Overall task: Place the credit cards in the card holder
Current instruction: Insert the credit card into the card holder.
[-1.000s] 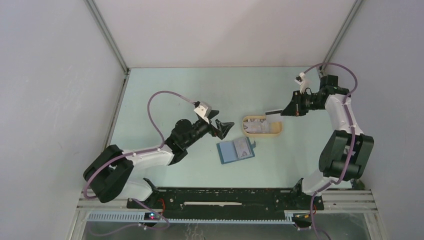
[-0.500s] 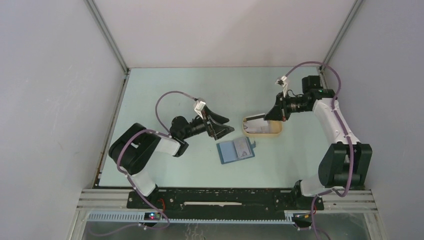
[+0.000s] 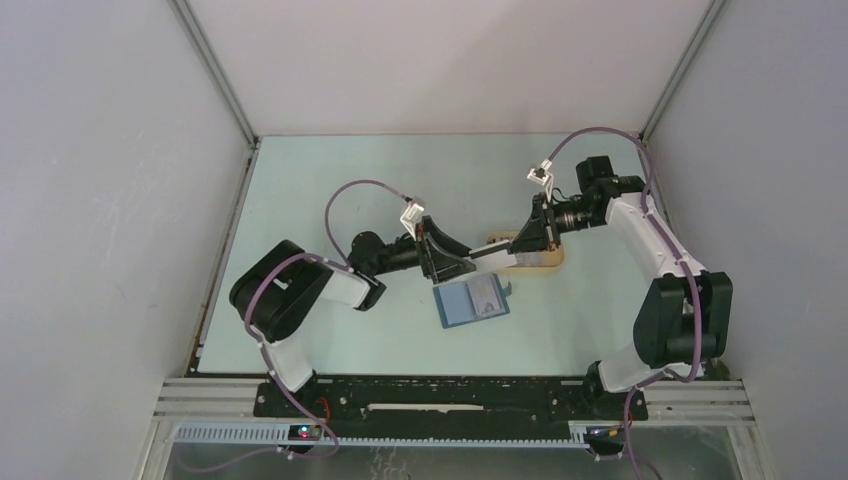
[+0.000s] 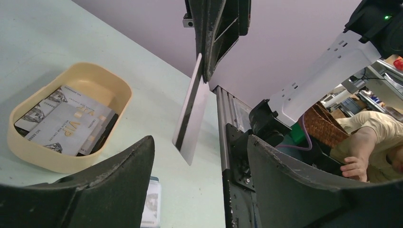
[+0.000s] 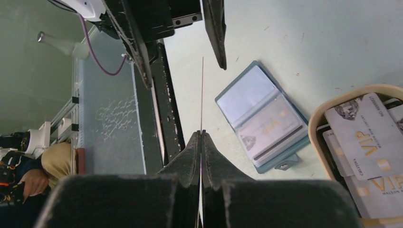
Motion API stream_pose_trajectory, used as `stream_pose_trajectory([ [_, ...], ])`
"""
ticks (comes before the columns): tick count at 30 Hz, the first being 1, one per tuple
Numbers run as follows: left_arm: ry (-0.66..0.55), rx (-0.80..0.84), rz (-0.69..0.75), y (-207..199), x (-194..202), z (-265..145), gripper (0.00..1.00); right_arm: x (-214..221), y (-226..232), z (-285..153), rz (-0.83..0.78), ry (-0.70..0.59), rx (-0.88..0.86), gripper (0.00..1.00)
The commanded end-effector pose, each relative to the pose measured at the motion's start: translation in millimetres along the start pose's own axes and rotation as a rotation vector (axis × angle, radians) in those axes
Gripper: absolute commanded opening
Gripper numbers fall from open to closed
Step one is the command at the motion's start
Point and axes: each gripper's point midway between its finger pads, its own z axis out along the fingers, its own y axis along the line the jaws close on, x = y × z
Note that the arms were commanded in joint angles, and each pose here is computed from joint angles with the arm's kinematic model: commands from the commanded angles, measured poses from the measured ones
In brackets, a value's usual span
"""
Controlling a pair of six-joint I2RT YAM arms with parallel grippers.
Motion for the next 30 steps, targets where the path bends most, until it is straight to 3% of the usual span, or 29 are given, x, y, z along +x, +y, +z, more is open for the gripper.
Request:
stream_pose_trajectory([
  [1,-0.021,0.074,0.061,-11.6,-12.8,10.3,0.74,-10.5,13.6,2.4,-0.042,-0.021,-0.054,0.0],
  [7,0.001,0.104,0.06,-16.3,-8.1,15.5,0.65,-5.7,10.0,9.7,-0.029,0.006,-0.061,0.0],
  [11,0.008,0.111,0.059,-16.7,-6.6,17.1,0.51,-4.4,8.8,12.2,-0.024,0.02,-0.066,0.0],
  [18,0.022,0.123,0.044,-18.5,-3.8,18.3,0.01,-4.7,9.6,10.9,-0.03,0.02,-0.061,0.0],
  [23,0.024,0.117,0.026,-20.3,-1.7,15.2,0.0,-4.9,10.4,9.7,-0.039,0.021,-0.052,0.0],
  [24,0.023,0.112,0.021,-20.8,-0.8,13.5,0.0,-4.9,10.7,9.3,-0.039,0.022,-0.05,0.05],
  [27,0.003,0.072,-0.004,-19.3,1.4,6.2,0.0,-5.4,11.3,7.6,-0.046,0.024,-0.037,0.38],
  [30,-0.013,0.003,-0.063,-13.6,11.9,-6.0,0.0,-8.4,13.3,1.2,-0.074,0.015,-0.009,0.54],
])
